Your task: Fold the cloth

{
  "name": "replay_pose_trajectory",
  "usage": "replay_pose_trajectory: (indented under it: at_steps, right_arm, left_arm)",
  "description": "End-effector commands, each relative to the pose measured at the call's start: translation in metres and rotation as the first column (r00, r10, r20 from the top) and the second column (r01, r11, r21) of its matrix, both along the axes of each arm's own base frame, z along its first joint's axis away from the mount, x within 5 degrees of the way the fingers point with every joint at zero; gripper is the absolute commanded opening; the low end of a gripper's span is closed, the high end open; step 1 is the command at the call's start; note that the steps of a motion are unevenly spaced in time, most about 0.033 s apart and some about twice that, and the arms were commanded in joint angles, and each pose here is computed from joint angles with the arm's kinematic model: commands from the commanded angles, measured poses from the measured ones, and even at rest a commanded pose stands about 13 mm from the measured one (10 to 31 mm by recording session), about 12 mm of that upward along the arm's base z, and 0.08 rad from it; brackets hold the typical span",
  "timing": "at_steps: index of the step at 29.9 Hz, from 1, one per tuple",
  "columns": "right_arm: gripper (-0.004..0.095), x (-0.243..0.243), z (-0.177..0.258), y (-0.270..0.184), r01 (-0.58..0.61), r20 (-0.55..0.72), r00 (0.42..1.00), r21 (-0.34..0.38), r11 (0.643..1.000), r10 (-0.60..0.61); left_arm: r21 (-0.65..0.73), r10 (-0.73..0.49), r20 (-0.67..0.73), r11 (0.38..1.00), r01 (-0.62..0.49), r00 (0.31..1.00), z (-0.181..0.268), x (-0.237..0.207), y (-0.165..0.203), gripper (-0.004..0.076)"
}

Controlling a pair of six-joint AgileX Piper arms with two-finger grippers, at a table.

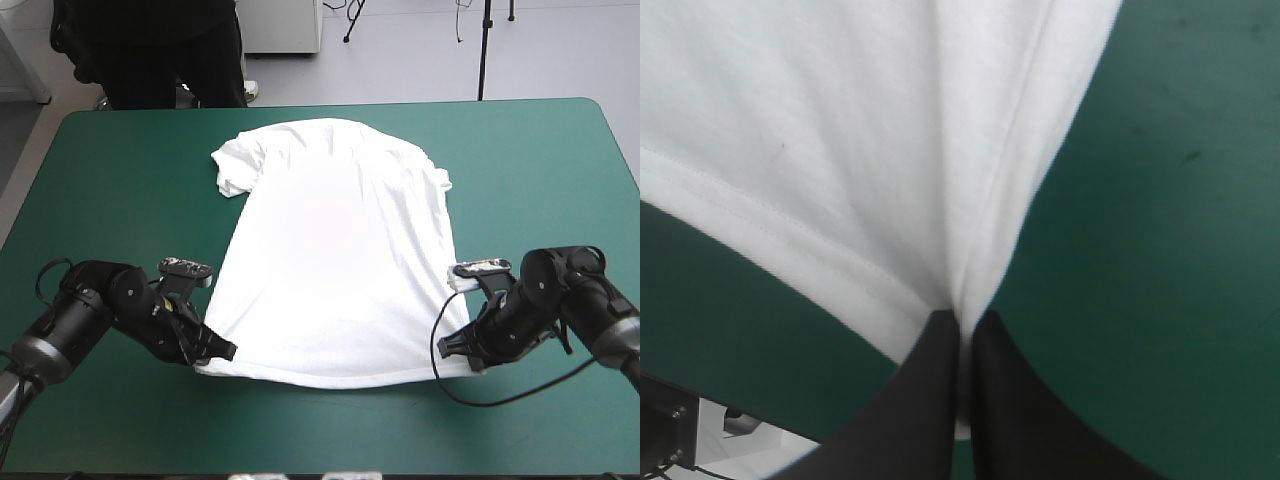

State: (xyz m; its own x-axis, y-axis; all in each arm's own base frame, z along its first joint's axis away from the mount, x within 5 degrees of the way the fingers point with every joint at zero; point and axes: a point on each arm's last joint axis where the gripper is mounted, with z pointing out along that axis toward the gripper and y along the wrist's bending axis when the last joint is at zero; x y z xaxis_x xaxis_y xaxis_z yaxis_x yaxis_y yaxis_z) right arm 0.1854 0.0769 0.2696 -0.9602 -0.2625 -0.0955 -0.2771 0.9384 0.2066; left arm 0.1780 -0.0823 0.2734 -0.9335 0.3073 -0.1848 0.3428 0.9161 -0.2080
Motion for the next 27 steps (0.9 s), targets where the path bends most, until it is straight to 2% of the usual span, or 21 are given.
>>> replay_pose_trajectory:
  at_steps: [1, 6, 12, 16, 20, 23, 25, 27]
  right_arm:
    - [-0.0016, -0.024, 0.006, -0.006, 0.0, 0.013, 1.0, 0.017, 1.0, 0.0]
    - [-0.0017, -0.041, -0.003, -0.011, 0.004, 0.005, 1.0, 0.014, 1.0, -0.005]
    - [0.0001, -0.036, -0.006, -0.01, 0.011, 0.068, 0.998, 0.028, 1.0, -0.012]
    - [0.0128, -0.035, -0.006, -0.011, -0.009, 0.089, 0.996, 0.018, 1.0, 0.007]
    - [0.033, -0.037, -0.006, -0.012, -0.02, 0.062, 0.998, 0.009, 1.0, 0.019]
    - [0.0503, -0.04, -0.007, -0.013, -0.027, 0.028, 0.999, -0.001, 1.0, 0.028]
    - [0.0593, -0.042, -0.004, -0.013, -0.033, 0.015, 0.999, -0.003, 0.999, 0.033]
    - [0.0638, -0.042, 0.003, -0.013, -0.034, 0.04, 0.999, 0.004, 0.999, 0.034]
  left_arm:
    - [-0.063, 0.018, 0.015, 0.998, -0.018, 1.0, 0.005, -0.012, -0.001, -0.0009]
    - [-0.075, 0.022, -0.013, 0.997, -0.023, 1.0, -0.004, -0.025, 0.002, -0.0009]
    - [-0.086, 0.022, -0.023, 0.996, -0.024, 0.999, -0.01, -0.027, 0.001, -0.0008]
    - [-0.079, 0.022, -0.036, 0.997, -0.025, 0.999, -0.014, -0.028, 0.002, 0.0004]
    - [-0.072, 0.009, -0.051, 0.997, -0.013, 0.999, -0.017, -0.029, 0.002, 0.0108]
    - [-0.069, 0.002, -0.078, 0.998, -0.007, 0.997, -0.017, -0.032, 0.002, 0.0235]
    - [-0.062, -0.006, -0.104, 0.998, 0.0, 0.995, -0.017, -0.034, 0.003, 0.0309]
    - [-0.055, -0.013, -0.117, 0.998, 0.006, 0.993, -0.016, -0.036, 0.003, 0.0385]
